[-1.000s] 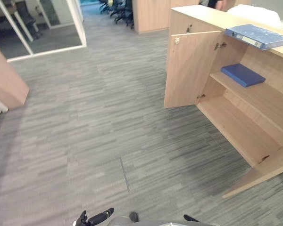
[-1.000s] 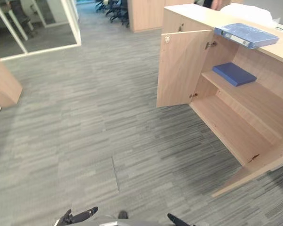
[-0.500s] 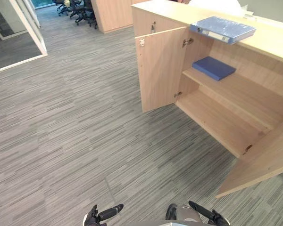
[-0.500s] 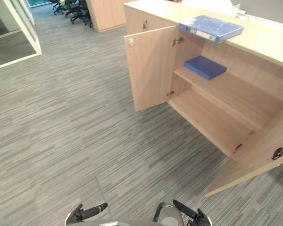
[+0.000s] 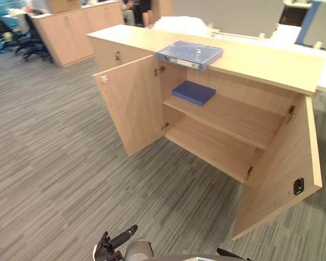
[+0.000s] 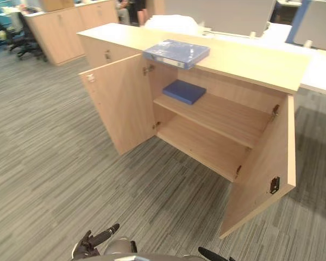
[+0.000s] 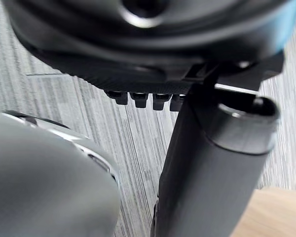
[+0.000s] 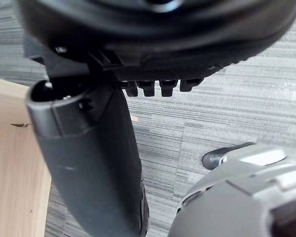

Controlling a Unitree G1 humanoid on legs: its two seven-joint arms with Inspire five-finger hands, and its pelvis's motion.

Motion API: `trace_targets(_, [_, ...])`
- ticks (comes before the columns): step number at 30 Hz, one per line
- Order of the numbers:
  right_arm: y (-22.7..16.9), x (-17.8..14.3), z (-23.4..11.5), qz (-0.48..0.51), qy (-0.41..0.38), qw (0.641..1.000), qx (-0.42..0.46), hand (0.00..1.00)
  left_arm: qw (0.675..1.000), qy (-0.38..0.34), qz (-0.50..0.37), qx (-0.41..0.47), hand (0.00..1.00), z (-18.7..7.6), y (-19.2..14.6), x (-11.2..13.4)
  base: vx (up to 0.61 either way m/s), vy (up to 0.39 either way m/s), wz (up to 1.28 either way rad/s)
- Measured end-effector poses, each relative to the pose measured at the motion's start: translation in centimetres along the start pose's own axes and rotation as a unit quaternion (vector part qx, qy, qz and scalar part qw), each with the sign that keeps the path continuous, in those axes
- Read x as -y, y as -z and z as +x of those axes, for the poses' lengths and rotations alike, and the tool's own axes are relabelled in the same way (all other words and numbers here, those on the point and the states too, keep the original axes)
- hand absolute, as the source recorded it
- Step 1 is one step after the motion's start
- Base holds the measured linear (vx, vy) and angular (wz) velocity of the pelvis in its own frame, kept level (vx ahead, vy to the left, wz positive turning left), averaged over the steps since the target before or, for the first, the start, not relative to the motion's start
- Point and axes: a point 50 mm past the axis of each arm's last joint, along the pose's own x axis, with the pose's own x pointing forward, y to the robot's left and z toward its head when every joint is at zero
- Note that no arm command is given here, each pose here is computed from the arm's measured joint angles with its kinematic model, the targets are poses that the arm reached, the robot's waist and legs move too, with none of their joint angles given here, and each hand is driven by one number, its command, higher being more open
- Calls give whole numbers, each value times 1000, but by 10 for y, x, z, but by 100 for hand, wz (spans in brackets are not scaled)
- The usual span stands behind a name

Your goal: Walk over to the cabinet, pick up the folder, carry it to the office cabinet, place the folder inside the office cabinet, then close the office cabinet door

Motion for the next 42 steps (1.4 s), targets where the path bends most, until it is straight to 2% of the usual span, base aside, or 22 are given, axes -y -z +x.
trace_targets(8, [8, -1, -1, -29, -6, 1000, -6, 100, 1000, -7, -10, -3, 100, 0, 1, 0, 530, 326, -59])
trace_targets(13, [7, -1, -1, 23, -6, 1000, -4, 100, 1000, -22, -18, -8, 100, 0, 4, -8, 468, 407, -48])
trace_targets(18, [-1, 8, 0, 20, 3, 1000, 10, 100, 999, -35, -14, -32, 100, -3, 16, -15, 270, 165, -32])
trace_targets(23, [-8, -6, -1, 4, -16, 999, 32, 100, 999, -32, -6, -41, 100, -3, 19, -14, 171, -91, 4])
trace_targets(27, [-4, -1, -1, 4, -8, 1000, 25, 100, 998, -32, -17, -48, 100, -5, 25, -11, 333, -242, 27])
trace_targets(31, [7, 4, -2, 25, 1, 1000, 6, 100, 998, -12, -37, -40, 100, -5, 23, 5, 282, -247, 40])
trace_targets(37, [8, 7, -3, 39, 6, 999, 11, 100, 994, -25, -97, -33, 100, -6, 21, -4, 146, -109, 5])
trace_targets(42, [1, -2, -1, 33, -5, 999, 11, 100, 990, 0, -137, -30, 100, -5, 17, -4, 202, 95, -62])
